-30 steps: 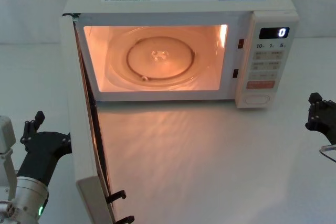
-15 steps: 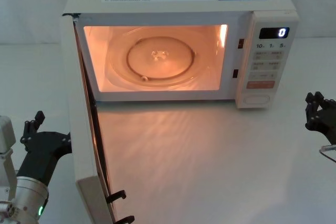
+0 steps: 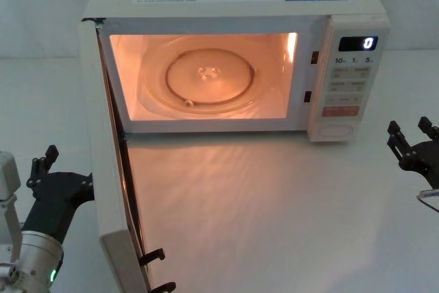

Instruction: Press the button to open the microwave door with one hand; close the microwave door with the other hand.

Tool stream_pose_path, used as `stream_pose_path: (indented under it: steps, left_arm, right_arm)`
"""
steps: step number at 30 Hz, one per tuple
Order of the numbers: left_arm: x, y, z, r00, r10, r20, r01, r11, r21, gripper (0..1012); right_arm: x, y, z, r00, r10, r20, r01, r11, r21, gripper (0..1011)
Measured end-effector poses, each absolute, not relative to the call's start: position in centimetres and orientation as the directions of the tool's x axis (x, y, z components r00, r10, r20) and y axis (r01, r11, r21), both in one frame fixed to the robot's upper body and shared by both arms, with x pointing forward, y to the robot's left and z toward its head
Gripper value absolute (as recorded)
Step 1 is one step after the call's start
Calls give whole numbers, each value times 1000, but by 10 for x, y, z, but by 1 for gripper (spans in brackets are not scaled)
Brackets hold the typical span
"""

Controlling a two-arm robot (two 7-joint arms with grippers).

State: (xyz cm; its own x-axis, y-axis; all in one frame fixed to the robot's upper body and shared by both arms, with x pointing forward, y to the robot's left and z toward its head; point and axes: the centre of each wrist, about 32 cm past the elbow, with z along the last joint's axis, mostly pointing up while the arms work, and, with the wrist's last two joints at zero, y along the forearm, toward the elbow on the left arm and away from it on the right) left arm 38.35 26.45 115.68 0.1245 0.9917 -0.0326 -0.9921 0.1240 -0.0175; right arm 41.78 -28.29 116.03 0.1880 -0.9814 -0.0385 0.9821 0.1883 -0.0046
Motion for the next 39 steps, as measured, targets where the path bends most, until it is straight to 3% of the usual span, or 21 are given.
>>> stream_pose_path:
  steps: [11, 15, 27, 31, 39]
  left_arm:
    - [384, 265, 1157, 125, 992, -33, -992, 124, -18, 1001]
    - [384, 265, 1157, 125, 992, -33, -992, 124, -18, 1001]
    - [384, 265, 1157, 125, 992, -33, -992, 124, -18, 979]
    - [384, 265, 1157, 125, 992, -33, -992, 124, -18, 906]
    - [384, 265, 1157, 125, 992, -33, -992, 124, -18, 668]
  right_arm:
    - [418, -283, 1160, 188, -981, -38, 982, 188, -5, 928]
    - [418, -283, 1160, 188, -981, -38, 982, 188, -5, 1002]
    - [418, -283, 1160, 188, -981, -38, 982, 188, -5, 1000]
    - [418, -283, 1160, 188, -981, -38, 982, 188, -5, 1000]
    - [418, -283, 1160, 188, -981, -38, 982, 188, -5, 1000]
